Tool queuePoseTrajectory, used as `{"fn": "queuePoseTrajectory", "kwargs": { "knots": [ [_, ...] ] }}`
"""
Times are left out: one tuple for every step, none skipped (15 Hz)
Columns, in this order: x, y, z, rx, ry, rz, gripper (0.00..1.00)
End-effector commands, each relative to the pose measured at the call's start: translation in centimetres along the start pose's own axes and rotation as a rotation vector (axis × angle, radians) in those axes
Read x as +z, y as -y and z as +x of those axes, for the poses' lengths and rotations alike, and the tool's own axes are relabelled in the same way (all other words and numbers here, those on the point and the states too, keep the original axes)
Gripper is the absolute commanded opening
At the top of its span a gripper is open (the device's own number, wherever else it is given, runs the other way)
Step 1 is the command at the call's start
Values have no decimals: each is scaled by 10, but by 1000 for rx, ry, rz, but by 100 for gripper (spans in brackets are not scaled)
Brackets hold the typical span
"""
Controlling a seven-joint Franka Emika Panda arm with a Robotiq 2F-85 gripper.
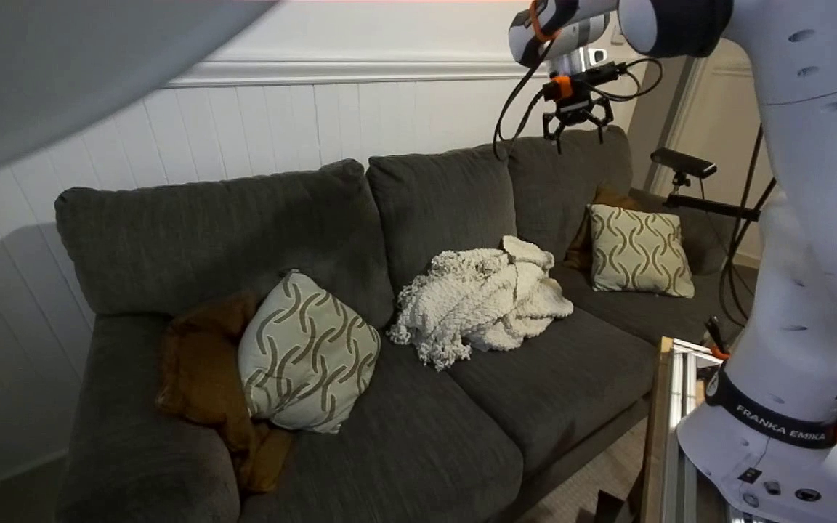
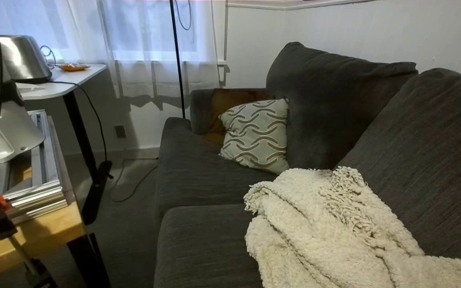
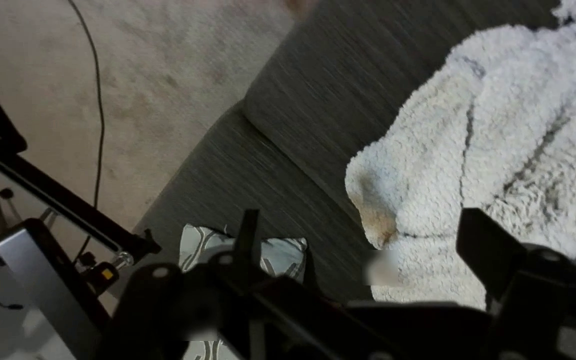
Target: Fold the fleece blanket from the left side onto the right side
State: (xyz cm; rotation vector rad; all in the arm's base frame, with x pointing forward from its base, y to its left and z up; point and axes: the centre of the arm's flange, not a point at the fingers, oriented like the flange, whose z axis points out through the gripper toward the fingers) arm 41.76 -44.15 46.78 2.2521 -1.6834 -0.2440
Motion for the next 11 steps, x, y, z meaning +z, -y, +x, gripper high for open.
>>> {"fn": "queuePoseTrajectory", "kwargs": {
  "knots": [
    [11,-51,-55,-201,-1,-22,100],
    [13,-56,-57,-254,4,-35,100],
    [9,-27,-23,-157,14,-53,100],
    [12,-33,-29,-192,21,-57,100],
    [14,-35,-32,-213,24,-53,100],
    [16,-36,-33,-224,27,-49,100],
    [17,-36,-34,-229,28,-47,100],
    [18,-35,-34,-232,28,-47,100],
    [19,-35,-35,-235,27,-47,100],
    [19,-34,-35,-236,27,-47,100],
    [19,-34,-35,-237,27,-47,100]
  ]
}}
